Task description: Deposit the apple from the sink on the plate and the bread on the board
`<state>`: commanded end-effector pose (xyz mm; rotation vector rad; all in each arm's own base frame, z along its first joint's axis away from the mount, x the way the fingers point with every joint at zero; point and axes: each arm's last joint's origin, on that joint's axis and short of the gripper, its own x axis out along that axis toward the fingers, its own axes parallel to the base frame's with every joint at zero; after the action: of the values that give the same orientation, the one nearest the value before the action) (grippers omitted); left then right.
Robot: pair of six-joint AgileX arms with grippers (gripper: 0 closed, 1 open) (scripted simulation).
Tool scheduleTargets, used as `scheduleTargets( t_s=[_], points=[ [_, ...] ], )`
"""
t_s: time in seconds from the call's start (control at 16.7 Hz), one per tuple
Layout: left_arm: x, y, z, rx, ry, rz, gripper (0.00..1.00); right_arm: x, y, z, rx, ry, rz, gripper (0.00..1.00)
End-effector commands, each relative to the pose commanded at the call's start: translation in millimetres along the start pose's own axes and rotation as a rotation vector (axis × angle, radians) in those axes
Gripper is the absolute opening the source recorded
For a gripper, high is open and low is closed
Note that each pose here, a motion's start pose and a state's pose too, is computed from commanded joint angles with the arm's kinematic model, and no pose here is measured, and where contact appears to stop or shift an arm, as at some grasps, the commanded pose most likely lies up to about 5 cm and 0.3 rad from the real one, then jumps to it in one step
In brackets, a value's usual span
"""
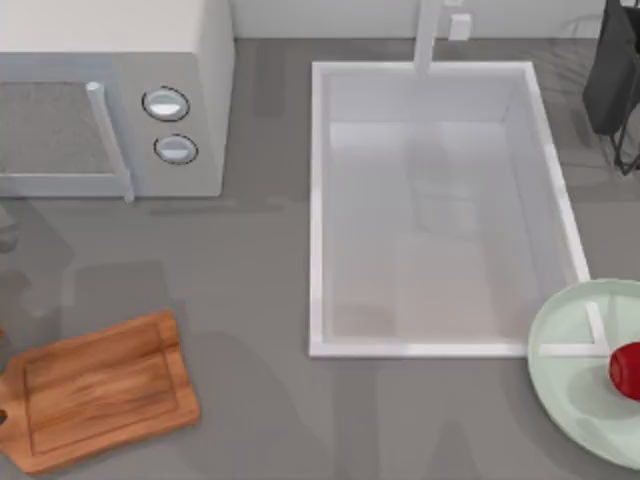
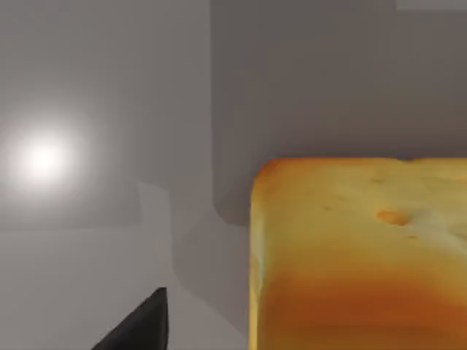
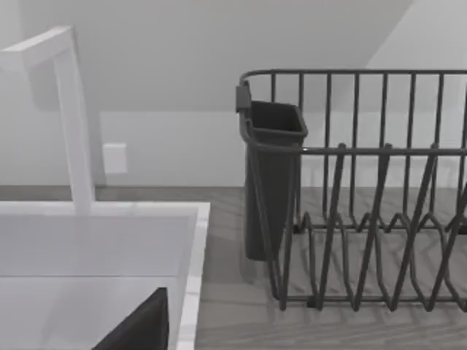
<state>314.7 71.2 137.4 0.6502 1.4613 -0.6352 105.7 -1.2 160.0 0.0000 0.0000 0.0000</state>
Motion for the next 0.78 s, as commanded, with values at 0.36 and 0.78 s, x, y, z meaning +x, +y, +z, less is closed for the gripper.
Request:
scheduleTargets(
  t_s=[0.36, 0.78],
  points=[
    [23, -2, -2, 0.0, 0.008, -0.013, 1.0, 0, 0, 0, 0.0, 0.0, 0.0, 1.0],
    [23, -2, -2, 0.0, 0.008, -0.013, 0.55, 0, 0, 0, 0.0, 0.0, 0.0, 1.0]
  ],
)
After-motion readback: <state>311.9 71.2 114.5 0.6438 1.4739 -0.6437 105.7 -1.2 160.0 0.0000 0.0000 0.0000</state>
